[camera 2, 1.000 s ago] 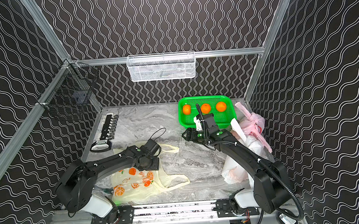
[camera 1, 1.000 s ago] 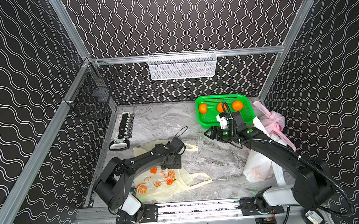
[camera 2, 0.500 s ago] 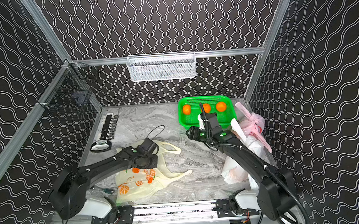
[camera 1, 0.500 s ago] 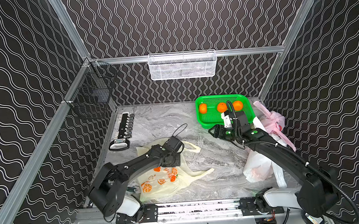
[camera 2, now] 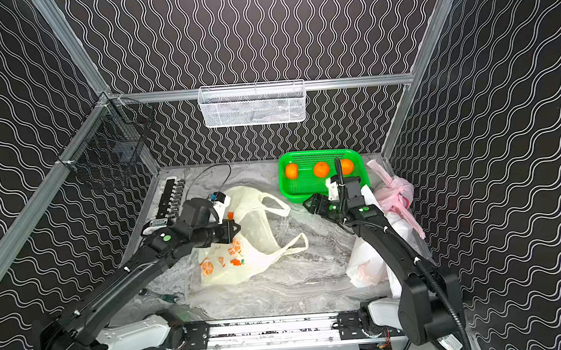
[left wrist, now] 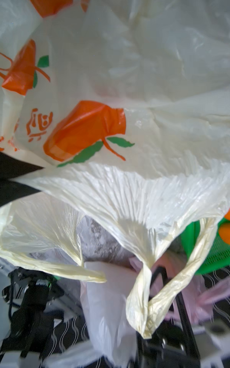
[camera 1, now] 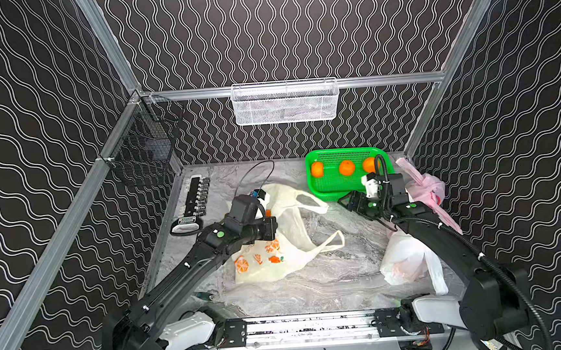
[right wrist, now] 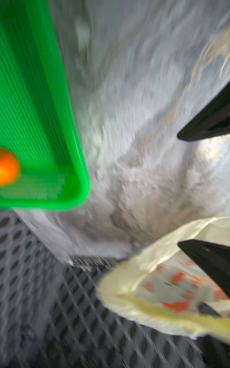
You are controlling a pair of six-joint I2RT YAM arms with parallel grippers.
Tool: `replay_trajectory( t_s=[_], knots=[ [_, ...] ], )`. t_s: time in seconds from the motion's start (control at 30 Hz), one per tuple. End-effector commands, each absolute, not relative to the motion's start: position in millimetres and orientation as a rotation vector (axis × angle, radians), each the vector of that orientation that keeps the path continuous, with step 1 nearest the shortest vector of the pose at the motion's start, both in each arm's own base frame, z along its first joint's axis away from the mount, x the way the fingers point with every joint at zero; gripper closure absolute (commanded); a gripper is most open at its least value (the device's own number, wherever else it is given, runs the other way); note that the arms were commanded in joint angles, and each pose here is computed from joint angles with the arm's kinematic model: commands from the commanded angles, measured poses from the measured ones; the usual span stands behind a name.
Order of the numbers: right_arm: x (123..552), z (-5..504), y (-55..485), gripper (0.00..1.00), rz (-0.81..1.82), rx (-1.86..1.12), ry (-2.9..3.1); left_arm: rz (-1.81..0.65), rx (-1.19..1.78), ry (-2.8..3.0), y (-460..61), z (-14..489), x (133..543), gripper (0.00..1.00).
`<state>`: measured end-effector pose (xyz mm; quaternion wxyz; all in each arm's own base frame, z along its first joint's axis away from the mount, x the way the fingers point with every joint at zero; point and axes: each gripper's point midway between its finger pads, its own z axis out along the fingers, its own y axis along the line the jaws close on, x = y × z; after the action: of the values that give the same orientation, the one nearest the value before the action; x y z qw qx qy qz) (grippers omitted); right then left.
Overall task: Place the oranges into plastic bags & tie knots
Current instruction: Open the plastic bag at the center of the board.
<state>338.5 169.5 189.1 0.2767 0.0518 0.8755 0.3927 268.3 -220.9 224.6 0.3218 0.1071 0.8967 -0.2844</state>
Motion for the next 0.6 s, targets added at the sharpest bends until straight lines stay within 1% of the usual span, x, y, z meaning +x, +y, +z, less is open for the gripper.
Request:
replay_trajectory(
  t_s=[0.0,0.17,0.4,0.47,0.57],
  knots=[
    [319.7,234.8,207.4,0.13,1.417,-0.118,2.157,-0.844,0.363,2.263,-234.2,249.2,268.7,1.00],
    [296.3,255.9,228.3,0.12,1.570,-0.263,2.036,-0.927,0.346,2.218,-241.3,262.1,274.1,1.00],
    [289.5,238.9,259.8,0.14,1.566,-0.295,2.090,-1.070,0.361,2.158,-256.7,276.6,275.6,1.00],
    [295.5,230.8,266.2,0.21,1.535,-0.263,2.133,-1.117,0.379,2.142,-262.2,279.0,273.2,1.00],
    [307.5,224.2,266.9,0.38,1.462,-0.198,2.170,-1.180,0.407,2.114,-268.3,281.7,268.2,1.00]
  ],
)
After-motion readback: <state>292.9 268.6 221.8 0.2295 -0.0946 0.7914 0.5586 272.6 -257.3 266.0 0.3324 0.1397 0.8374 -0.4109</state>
